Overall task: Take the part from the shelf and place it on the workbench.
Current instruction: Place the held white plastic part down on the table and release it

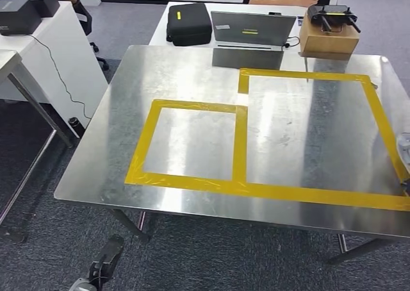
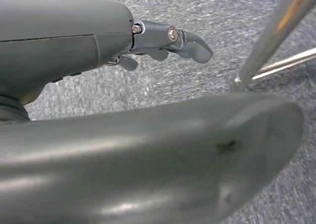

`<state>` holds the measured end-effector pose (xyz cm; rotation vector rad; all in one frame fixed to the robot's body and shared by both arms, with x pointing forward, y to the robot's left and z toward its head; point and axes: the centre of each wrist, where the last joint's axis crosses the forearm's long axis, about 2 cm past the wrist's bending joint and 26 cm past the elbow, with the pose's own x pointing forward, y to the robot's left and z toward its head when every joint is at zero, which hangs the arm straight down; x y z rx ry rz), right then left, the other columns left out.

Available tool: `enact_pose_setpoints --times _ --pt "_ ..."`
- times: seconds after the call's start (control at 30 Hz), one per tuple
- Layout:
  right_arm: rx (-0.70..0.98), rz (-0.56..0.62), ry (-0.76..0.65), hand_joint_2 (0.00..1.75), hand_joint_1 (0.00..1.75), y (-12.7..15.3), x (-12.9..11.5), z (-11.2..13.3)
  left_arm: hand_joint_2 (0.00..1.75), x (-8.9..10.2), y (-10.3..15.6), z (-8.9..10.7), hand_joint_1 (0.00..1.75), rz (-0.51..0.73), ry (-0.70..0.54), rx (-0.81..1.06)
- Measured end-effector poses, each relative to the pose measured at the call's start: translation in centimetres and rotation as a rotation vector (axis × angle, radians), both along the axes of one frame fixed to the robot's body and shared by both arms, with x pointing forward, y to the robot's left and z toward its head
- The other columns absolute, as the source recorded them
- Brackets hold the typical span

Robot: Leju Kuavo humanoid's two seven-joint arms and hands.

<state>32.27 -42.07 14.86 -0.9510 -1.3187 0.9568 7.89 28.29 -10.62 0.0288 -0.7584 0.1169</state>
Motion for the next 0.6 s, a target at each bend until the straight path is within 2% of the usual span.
enact_pose_setpoints --times 0.17,0.6 --pt "-0.045 0.035 0.063 1.75 1.75 1.6 2.9 -0.7 0.0 0.5 -0.1 0.1 0.0 -0.024 -0.003 0.002" --pt "-0.053 0.043 0.08 1.75 1.75 1.9 3.4 -0.8 0.0 0.5 -0.1 0.1 0.0 -0.028 -0.002 0.003"
